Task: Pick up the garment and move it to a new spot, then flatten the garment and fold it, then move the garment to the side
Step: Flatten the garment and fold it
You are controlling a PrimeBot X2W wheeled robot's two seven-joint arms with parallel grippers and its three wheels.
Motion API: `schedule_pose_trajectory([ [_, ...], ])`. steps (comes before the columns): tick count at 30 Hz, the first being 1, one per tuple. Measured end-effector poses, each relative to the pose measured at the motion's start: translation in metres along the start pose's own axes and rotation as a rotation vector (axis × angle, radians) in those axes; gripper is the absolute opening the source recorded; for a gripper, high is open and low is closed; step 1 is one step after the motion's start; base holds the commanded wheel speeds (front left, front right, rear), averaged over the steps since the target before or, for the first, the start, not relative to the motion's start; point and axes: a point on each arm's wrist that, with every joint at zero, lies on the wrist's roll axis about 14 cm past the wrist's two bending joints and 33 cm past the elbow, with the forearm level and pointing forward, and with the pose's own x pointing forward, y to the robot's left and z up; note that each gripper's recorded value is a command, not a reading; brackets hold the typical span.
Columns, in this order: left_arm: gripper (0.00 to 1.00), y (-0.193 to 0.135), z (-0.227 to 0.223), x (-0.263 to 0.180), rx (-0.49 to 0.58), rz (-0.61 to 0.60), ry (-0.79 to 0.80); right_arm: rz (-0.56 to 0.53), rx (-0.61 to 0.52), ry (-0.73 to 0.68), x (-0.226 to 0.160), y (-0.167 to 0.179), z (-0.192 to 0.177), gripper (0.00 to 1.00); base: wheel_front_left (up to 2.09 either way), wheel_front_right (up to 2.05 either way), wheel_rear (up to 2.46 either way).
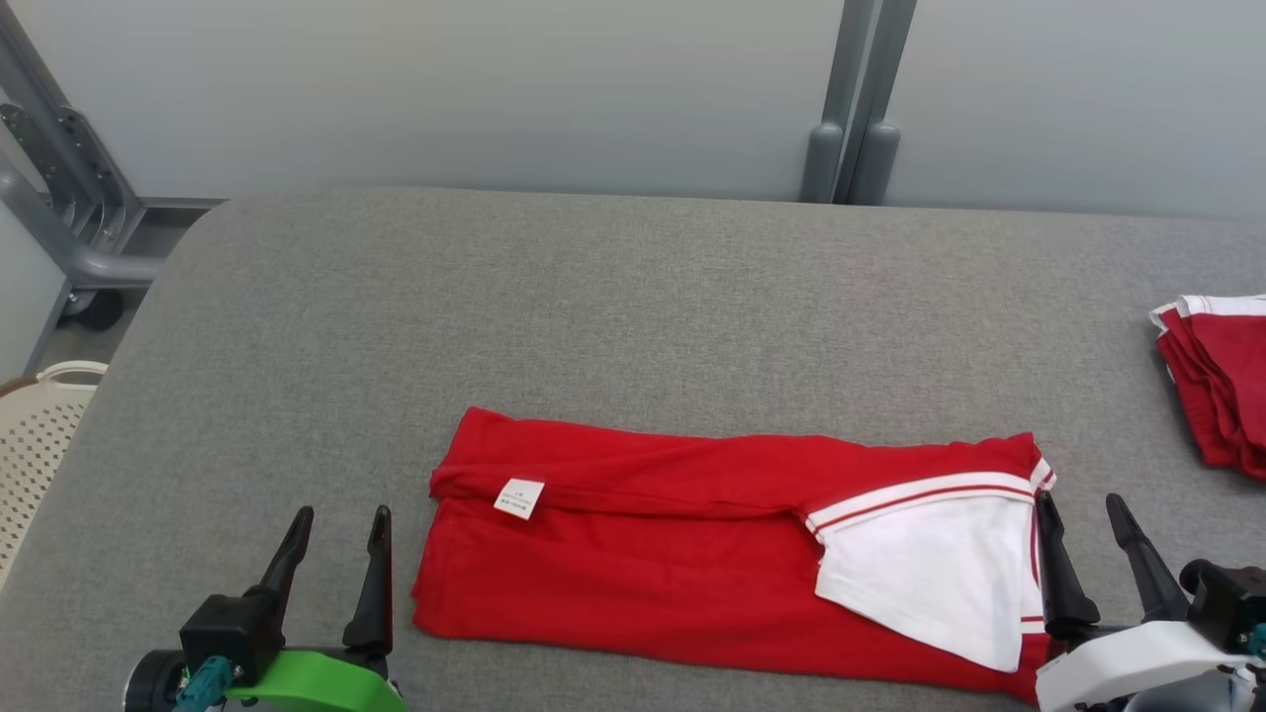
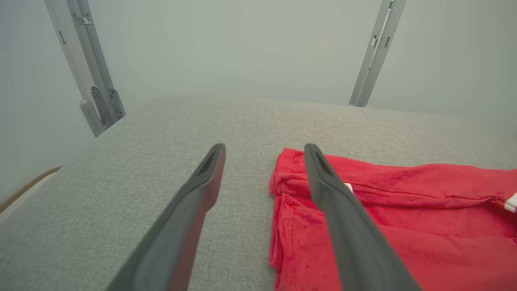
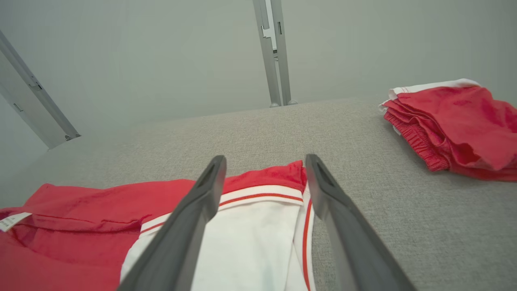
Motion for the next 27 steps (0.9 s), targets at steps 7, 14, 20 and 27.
schedule_pose_trajectory([
  [7, 1.00, -0.006, -0.002, 0.003, -0.007, -0.015, 0.003, 0.011, 0.002, 0.003, 0.003, 0.005, 0.000, 1.00, 0.00, 0.00, 0.00],
  [14, 1.00, -0.008, -0.007, 0.003, -0.017, -0.017, 0.013, -0.049, -0.030, 0.126, 0.004, -0.017, -0.014, 1.00, 0.00, 0.00, 0.00],
  [20, 1.00, -0.007, -0.011, 0.006, -0.017, -0.013, 0.028, -0.134, 0.037, 0.455, 0.003, -0.035, -0.037, 1.00, 0.00, 0.00, 0.00],
  [27, 1.00, -0.008, -0.012, 0.011, -0.013, -0.011, 0.029, -0.195, 0.025, 0.608, 0.009, -0.049, -0.029, 1.00, 0.00, 0.00, 0.00],
])
